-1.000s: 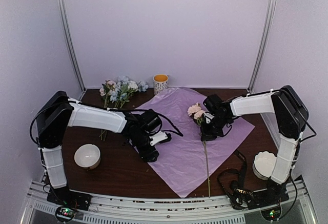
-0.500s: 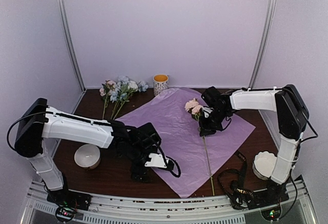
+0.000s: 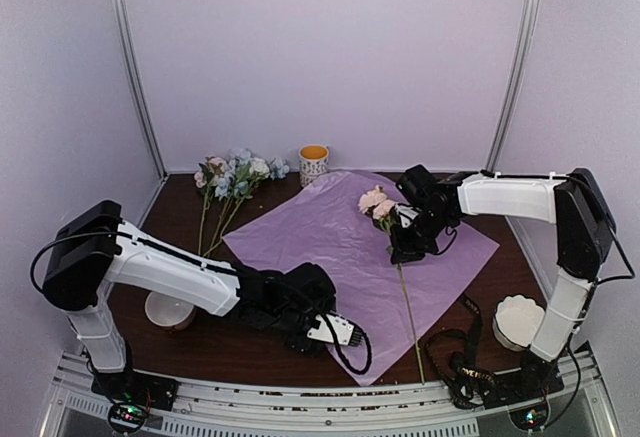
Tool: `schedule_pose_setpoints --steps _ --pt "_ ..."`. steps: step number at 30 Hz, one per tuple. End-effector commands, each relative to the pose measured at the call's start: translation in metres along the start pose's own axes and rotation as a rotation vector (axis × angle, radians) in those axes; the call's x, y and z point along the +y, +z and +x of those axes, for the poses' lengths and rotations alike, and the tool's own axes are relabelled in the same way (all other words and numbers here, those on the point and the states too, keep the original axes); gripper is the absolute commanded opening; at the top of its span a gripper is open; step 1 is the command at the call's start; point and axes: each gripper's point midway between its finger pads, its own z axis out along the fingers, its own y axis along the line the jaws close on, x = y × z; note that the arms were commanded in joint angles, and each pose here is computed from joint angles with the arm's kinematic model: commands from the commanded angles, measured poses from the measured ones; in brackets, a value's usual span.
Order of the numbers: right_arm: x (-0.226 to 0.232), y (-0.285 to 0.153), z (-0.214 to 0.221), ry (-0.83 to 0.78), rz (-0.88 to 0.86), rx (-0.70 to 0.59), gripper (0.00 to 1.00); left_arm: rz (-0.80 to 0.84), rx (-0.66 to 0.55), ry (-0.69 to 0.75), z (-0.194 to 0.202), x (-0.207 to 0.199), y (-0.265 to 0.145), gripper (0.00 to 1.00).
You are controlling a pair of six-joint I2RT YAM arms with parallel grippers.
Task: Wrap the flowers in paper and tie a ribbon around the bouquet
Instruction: Adjust the flattened wrapping paper at the center of the board, then place the fake flower on the flattened wrapping paper.
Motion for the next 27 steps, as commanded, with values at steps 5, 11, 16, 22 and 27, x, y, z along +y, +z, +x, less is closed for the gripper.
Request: schedule_pose_setpoints --steps 5,11,16,22,27 --pt "-0.002 -0.003 -0.001 -0.030 0.010 -0.025 0.02 -0.003 0.004 0.020 0.002 -0.001 0.015 0.24" --pt "0.004 -0.017 -0.007 -0.038 -0.005 -0.048 0.02 -0.004 -0.046 -0.021 -0.013 0.011 -0.005 0.00" --pt "0.030 -0.064 -0.035 -0.061 -0.070 -0.148 0.01 0.132 -0.173 -0.012 -0.033 -0.007 -0.043 0.00" --pt "0.054 -0.110 -0.072 -0.041 -0.158 -0.279 0.01 0.179 -0.239 -0.029 -0.043 -0.013 -0.064 0.00" --pt "0.078 -0.118 -0.091 -0.035 -0.262 -0.285 0.01 0.221 -0.215 -0.004 -0.041 -0.019 -0.060 0.00"
